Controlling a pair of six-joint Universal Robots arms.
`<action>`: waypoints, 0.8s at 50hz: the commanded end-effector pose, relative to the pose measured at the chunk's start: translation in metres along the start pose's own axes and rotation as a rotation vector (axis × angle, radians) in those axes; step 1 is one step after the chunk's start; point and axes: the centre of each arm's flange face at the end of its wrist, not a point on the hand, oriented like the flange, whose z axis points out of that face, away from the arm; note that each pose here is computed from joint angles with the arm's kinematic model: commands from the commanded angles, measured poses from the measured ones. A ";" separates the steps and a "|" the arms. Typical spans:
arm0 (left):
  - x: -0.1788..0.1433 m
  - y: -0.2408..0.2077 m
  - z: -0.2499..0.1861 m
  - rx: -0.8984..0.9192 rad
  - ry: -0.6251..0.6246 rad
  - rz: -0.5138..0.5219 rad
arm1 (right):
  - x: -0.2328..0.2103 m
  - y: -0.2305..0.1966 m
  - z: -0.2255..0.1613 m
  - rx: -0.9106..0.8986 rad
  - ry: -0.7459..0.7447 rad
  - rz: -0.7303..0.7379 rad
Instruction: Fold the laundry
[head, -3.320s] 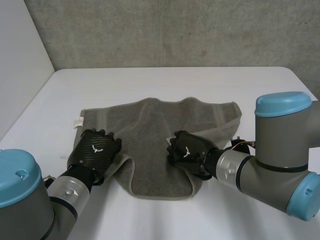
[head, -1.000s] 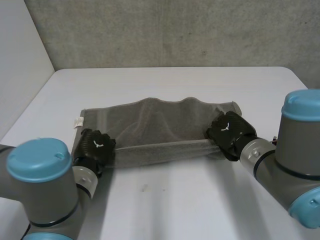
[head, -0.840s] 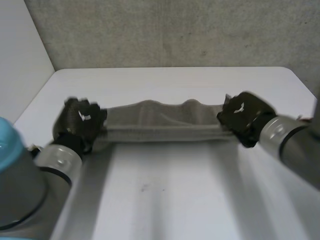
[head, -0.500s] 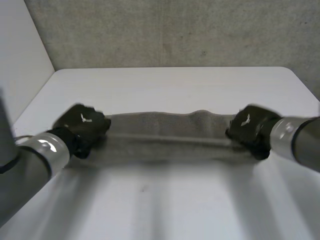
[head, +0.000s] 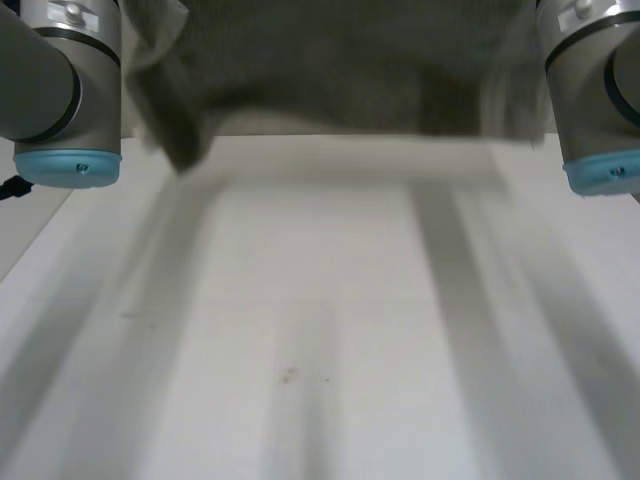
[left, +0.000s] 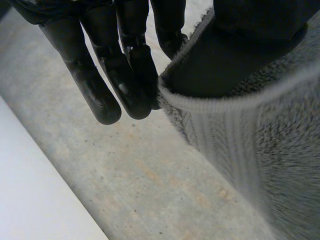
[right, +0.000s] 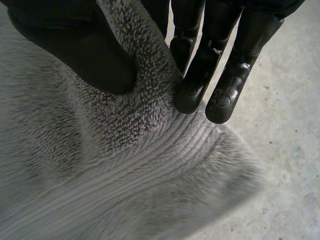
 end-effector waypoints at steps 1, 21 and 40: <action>0.019 0.041 -0.047 -0.171 0.113 -0.004 | -0.042 0.043 -0.056 -0.179 -0.226 0.005; 0.073 0.141 -0.249 -0.644 0.606 0.018 | -0.135 0.126 -0.215 -0.680 -0.748 0.162; 0.052 0.130 -0.257 -0.657 0.570 0.018 | -0.085 0.160 -0.205 -0.875 -0.634 0.377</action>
